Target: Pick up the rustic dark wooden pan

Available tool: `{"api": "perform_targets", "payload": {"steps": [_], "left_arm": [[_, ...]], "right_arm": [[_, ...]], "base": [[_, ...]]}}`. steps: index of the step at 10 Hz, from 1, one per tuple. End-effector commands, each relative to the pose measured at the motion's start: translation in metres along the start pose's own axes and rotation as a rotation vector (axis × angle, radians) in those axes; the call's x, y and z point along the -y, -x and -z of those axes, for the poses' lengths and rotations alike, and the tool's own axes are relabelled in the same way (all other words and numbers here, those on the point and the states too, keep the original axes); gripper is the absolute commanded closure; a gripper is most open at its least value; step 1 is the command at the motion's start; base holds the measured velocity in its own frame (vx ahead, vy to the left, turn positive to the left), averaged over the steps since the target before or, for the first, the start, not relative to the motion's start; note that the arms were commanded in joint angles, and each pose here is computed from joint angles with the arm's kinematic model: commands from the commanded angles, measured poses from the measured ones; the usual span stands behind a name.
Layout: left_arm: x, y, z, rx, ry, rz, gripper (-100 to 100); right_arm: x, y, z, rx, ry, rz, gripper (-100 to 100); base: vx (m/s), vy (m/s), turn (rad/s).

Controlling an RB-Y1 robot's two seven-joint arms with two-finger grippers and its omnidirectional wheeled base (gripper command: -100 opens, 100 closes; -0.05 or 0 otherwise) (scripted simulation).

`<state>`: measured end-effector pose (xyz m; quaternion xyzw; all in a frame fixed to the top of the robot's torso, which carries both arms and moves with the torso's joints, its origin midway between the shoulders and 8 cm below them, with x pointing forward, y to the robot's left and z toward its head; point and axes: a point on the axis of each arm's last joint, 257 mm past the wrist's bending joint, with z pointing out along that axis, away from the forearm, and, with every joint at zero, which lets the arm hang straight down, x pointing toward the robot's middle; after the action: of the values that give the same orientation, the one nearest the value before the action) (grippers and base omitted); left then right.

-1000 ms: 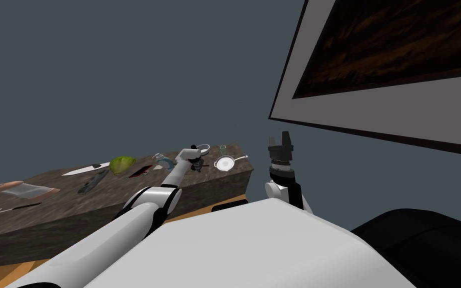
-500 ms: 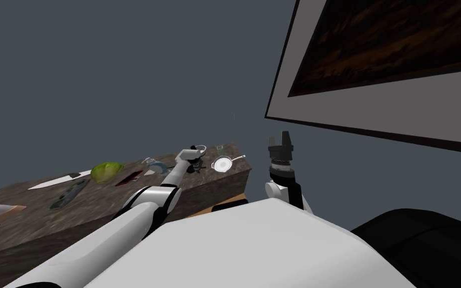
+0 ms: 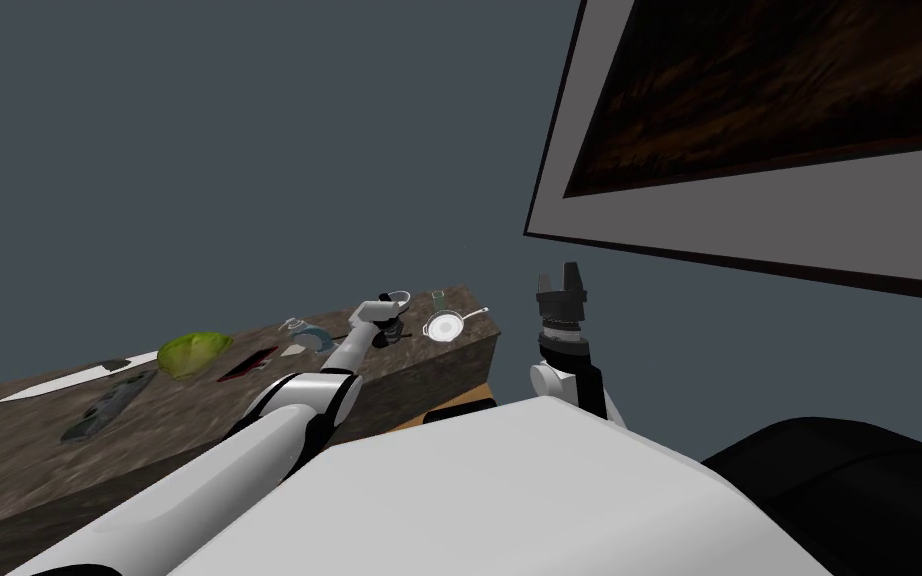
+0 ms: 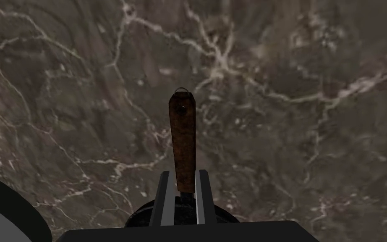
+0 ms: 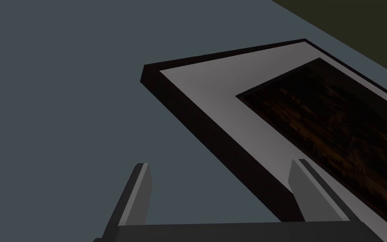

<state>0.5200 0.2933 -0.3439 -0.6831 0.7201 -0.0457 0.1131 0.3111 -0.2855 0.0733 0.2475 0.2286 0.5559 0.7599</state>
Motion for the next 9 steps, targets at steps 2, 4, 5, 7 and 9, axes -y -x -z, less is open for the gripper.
{"api": "perform_targets", "payload": {"steps": [2, 4, 5, 7, 9], "left_arm": [[0.000, 0.000, 0.000, 0.000, 0.001, 0.000, 100], [0.000, 0.000, 0.000, 0.000, 0.001, 0.000, 0], [-0.001, -0.004, 0.002, -0.004, 0.002, -0.016, 100], [0.003, -0.016, 0.015, -0.015, -0.003, -0.070, 100], [0.002, -0.010, 0.013, -0.011, -0.002, -0.054, 0]], "right_arm": [[0.000, 0.000, 0.000, 0.000, 0.000, 0.000, 0], [0.000, 0.000, 0.000, 0.000, 0.000, 0.000, 0], [0.000, 0.000, 0.000, 0.000, 0.000, 0.000, 0], [0.000, 0.000, 0.000, 0.000, 0.000, 0.000, 0], [0.000, 0.000, 0.000, 0.000, 0.000, 0.000, 0]], "base": [[0.000, 0.000, 0.000], [0.000, 0.000, 0.000], [0.015, -0.030, 0.180], [0.045, -0.087, 0.305], [0.010, -0.032, 0.030]]}}
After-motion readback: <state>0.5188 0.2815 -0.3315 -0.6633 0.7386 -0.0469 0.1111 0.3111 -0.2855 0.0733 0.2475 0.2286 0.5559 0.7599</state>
